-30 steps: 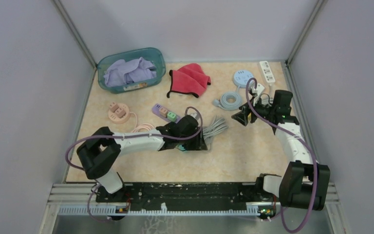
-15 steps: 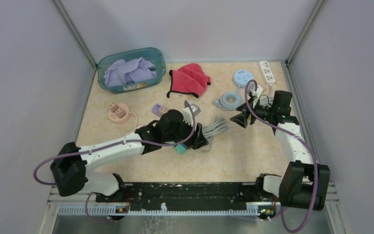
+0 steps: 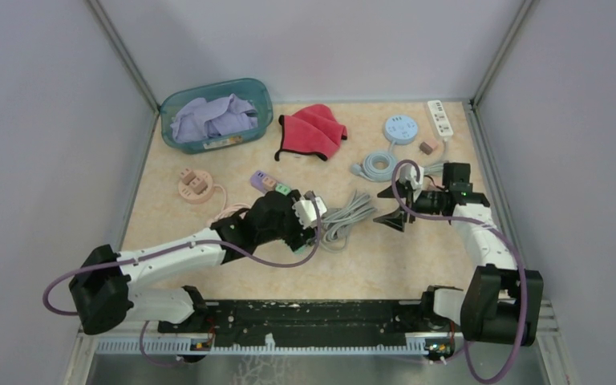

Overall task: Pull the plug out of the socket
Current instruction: Move the socket to the center of the board, then pick up the socket from the center of the board.

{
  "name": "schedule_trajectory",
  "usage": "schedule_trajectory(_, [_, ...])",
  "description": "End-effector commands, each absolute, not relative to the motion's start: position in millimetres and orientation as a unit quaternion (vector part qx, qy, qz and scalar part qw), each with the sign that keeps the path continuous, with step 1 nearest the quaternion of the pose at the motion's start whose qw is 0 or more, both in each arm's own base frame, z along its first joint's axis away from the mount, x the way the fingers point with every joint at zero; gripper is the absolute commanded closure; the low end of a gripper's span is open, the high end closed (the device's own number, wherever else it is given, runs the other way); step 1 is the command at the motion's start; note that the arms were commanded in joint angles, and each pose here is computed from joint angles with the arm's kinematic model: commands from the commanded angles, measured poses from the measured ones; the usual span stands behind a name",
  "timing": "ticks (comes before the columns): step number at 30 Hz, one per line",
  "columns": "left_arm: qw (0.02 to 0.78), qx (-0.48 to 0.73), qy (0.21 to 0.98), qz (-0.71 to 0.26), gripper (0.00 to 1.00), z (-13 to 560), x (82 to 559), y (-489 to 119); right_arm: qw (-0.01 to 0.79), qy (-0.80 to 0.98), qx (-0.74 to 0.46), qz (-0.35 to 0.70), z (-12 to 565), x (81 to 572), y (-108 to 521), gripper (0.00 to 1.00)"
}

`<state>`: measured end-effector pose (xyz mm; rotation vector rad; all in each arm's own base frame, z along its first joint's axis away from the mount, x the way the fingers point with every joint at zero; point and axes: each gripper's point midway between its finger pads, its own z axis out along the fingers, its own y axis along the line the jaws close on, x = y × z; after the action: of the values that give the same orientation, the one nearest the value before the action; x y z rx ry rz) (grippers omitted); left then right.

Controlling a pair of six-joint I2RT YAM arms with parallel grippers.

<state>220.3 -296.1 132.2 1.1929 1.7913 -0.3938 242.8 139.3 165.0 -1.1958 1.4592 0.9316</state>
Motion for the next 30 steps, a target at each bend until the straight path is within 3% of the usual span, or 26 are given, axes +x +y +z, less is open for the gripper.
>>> schedule_trajectory(1, [0.495, 0.524, 0.688, -0.082, 0.19, 149, 248, -277, 0.517, 0.561, -0.522, 0.381, 173, 240, 146, 0.29])
schedule_trajectory(8, [0.512, 0.405, 0.728, -0.209, 0.11, 178, 274, -260, 0.501, 0.564, -0.533, 0.382, 165, 239, 155, 0.3])
schedule_trajectory(17, [0.469, 0.245, 0.784, -0.323, 0.11, 181, 294, -247, 0.486, 0.569, -0.537, 0.39, 161, 238, 162, 0.3])
schedule_trajectory(22, [0.455, 0.211, 0.795, -0.34, 0.13, 173, 294, -238, 0.479, 0.581, -0.523, 0.399, 168, 243, 167, 0.3])
schedule_trajectory(24, [0.449, 0.205, 0.8, -0.341, 0.18, 169, 293, -235, 0.47, 0.587, -0.521, 0.404, 173, 246, 174, 0.3])
schedule_trajectory(30, [0.445, 0.178, 0.811, -0.335, 0.2, 172, 291, -225, 0.4, 0.627, -0.533, 0.404, 178, 246, 231, 0.3])
